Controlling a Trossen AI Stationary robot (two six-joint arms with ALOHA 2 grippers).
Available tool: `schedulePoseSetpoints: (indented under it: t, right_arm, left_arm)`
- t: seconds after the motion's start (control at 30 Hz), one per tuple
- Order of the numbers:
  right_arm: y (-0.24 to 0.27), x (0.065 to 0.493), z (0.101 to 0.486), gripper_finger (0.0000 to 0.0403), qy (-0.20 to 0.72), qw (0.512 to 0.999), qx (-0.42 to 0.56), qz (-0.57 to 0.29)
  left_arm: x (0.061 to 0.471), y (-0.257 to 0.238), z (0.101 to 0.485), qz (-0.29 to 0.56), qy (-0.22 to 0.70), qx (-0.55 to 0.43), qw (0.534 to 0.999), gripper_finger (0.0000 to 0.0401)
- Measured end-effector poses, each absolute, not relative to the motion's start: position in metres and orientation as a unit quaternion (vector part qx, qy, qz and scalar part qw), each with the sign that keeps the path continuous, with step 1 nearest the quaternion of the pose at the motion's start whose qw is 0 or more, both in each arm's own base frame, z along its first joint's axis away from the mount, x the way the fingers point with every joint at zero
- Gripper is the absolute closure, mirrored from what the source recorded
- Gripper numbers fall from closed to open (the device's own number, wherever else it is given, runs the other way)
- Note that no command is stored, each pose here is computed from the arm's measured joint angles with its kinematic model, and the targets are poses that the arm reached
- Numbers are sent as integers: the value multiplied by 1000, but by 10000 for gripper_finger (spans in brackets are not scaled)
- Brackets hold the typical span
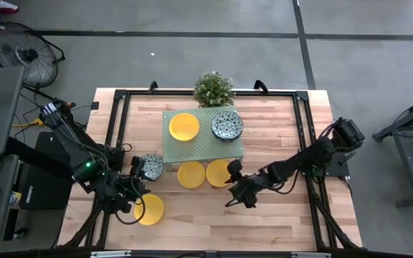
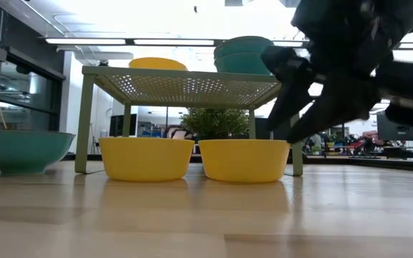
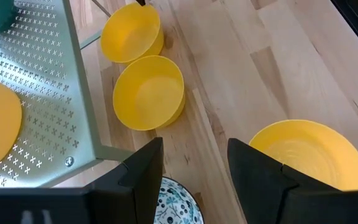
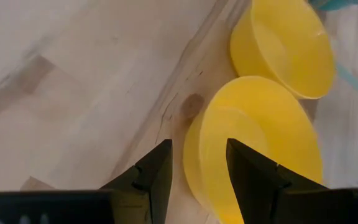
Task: Pick & Place Mini bowls
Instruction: Stack the yellow bowl on top of the yellow bowl on the shelf
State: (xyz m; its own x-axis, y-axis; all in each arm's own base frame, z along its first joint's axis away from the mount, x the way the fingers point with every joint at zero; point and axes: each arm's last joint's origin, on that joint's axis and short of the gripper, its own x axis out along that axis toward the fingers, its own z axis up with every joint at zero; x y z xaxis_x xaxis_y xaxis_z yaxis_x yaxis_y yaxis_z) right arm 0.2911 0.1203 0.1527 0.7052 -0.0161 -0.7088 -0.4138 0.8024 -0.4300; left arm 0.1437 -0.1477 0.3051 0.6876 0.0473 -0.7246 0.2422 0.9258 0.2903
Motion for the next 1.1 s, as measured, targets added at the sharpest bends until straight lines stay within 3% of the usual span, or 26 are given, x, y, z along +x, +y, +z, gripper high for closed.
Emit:
schedulePoseSetpoints:
  t: [0.2, 0.47, 0.6, 0.83, 1.1]
  right_arm:
    - [118, 296, 131, 263, 392, 859, -312, 104]
    - [115, 299, 130, 267, 390, 865, -302, 90]
    - [116, 298, 130, 295, 395, 870, -281, 92]
    - [123, 295, 129, 392, 398, 873, -265, 98]
    - [147, 300, 151, 400, 421, 870, -223, 127]
  left_arm:
    - [144, -148, 305, -54, 392, 185, 900, 226]
    - [143, -148, 305, -56, 393, 185, 899, 226]
    - [144, -148, 305, -56, 394, 185, 899, 226]
    - [143, -148, 305, -56, 396, 178, 899, 226]
    - [143, -148, 304, -63, 401, 170, 898, 226]
